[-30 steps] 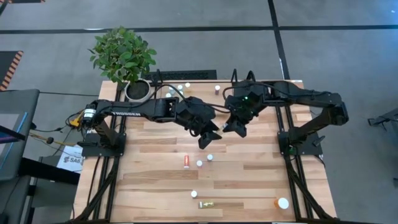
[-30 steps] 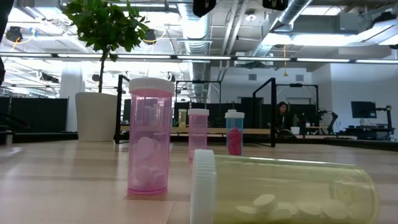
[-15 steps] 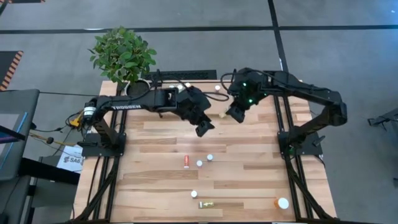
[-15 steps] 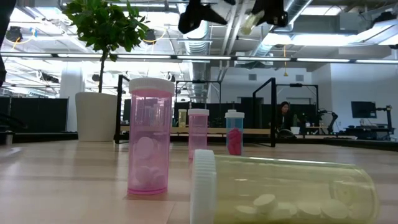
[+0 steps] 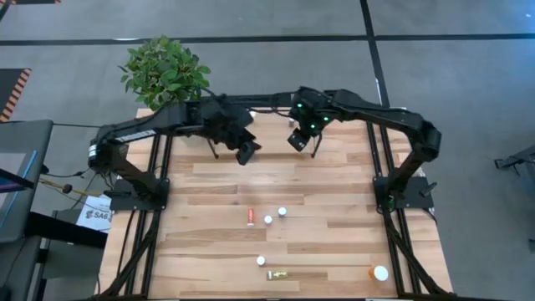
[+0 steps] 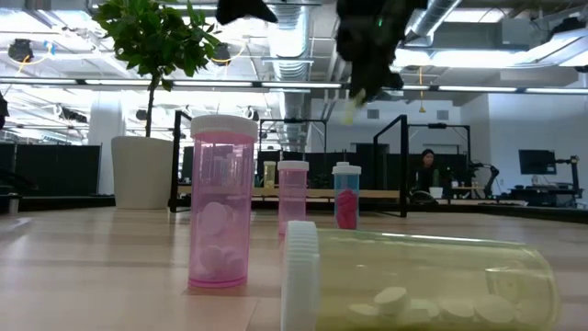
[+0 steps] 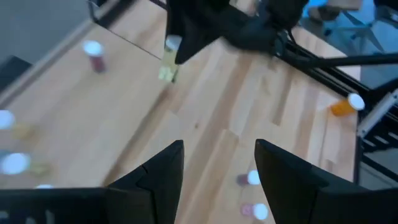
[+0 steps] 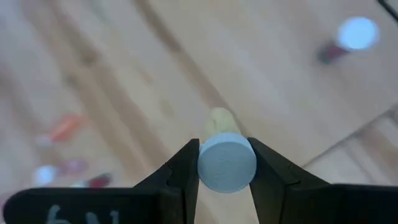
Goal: Pick and place medicine bottles onto shelf by color
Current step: Put the yellow pill bottle on the shelf
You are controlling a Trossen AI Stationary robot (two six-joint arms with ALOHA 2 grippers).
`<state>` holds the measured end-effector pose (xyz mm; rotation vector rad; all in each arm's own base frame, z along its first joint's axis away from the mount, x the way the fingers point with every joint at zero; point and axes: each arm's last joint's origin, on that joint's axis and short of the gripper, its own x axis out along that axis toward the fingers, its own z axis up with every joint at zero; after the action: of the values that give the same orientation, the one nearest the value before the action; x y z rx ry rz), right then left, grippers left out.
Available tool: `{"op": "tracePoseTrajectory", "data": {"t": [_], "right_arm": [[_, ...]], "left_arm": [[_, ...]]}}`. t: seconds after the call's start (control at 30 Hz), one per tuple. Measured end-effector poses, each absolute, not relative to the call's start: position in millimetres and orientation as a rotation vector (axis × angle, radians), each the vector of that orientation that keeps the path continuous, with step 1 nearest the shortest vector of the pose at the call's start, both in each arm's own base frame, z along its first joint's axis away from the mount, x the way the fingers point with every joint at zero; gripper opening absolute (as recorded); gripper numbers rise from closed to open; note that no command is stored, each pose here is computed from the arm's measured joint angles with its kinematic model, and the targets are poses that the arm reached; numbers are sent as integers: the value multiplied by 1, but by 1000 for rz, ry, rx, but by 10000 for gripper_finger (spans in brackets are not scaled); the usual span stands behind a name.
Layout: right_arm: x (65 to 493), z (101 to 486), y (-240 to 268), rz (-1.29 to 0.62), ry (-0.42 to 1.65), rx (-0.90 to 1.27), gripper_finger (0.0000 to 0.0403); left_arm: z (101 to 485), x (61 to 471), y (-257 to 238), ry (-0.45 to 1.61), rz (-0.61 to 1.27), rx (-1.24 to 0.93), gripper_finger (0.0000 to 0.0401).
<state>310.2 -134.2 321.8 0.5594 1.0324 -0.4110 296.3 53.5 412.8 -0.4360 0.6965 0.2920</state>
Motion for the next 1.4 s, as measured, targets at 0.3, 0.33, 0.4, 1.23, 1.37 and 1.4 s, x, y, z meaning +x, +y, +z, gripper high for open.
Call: {"op": "tracePoseTrajectory", "data": {"t": [0.3,0.33,0.4,1.23,1.37,1.4], "right_arm": [[329,272,-161,-604,1164,583,129],[331,269,-162,-621,1169,585,129],[333,263,-164,-653,1184,589,129],[345,265,-160,-240,1313,-99,129],[344,265,-161,-231,1335,-170,129],[344,265,-162,-233,1342,-185,129]], "left_arm": [[442,261,49,586,335,-327,183],[444,258,49,579,337,-312,183],[447,254,48,569,340,-282,183],[448,251,64,563,384,-240,183],[448,251,64,562,385,-240,183],[448,251,64,560,385,-240,183]]}}
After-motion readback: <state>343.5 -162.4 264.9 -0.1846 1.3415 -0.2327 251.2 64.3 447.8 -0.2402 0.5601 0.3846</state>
